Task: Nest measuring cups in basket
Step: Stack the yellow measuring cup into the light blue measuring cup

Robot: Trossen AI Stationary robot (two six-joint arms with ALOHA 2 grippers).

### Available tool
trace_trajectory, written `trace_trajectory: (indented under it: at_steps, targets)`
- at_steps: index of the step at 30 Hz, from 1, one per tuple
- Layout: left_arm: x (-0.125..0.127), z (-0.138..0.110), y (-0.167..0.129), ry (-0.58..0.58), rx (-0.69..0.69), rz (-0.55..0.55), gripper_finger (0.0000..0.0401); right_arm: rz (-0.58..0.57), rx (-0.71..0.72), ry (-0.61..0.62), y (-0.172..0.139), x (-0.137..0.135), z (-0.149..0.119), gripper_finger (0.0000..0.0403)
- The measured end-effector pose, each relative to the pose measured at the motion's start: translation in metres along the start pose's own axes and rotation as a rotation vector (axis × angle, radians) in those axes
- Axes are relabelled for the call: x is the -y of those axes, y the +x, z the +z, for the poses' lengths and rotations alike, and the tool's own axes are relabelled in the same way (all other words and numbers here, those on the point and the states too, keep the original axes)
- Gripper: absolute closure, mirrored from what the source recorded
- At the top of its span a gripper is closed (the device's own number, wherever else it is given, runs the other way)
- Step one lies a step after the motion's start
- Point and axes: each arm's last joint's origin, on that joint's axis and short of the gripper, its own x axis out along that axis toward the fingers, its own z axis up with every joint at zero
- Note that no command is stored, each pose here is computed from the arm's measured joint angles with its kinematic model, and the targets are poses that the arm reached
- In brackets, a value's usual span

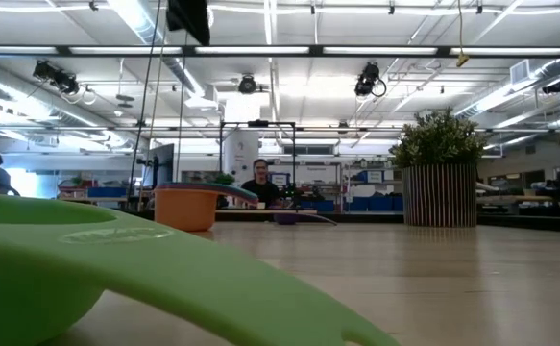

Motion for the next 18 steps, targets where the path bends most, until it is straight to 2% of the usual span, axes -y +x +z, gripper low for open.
trace_trajectory:
  at_steps: [9, 13, 18]
  targets:
    - [-0.009, -0.03, -0.069, -0.095, 0.213, -0.044, 0.0326, 0.023, -0.16, 0.073, 0.031, -0.031, -0.021, 0.04]
    - [-0.012, -0.04, -0.085, -0.101, 0.261, -0.054, 0.0326, -0.065, -0.204, 0.164, 0.042, -0.034, -0.036, 0.04]
    - [-0.013, -0.046, -0.093, -0.098, 0.291, -0.057, 0.0326, -0.1, -0.242, 0.296, 0.051, -0.033, -0.059, 0.04]
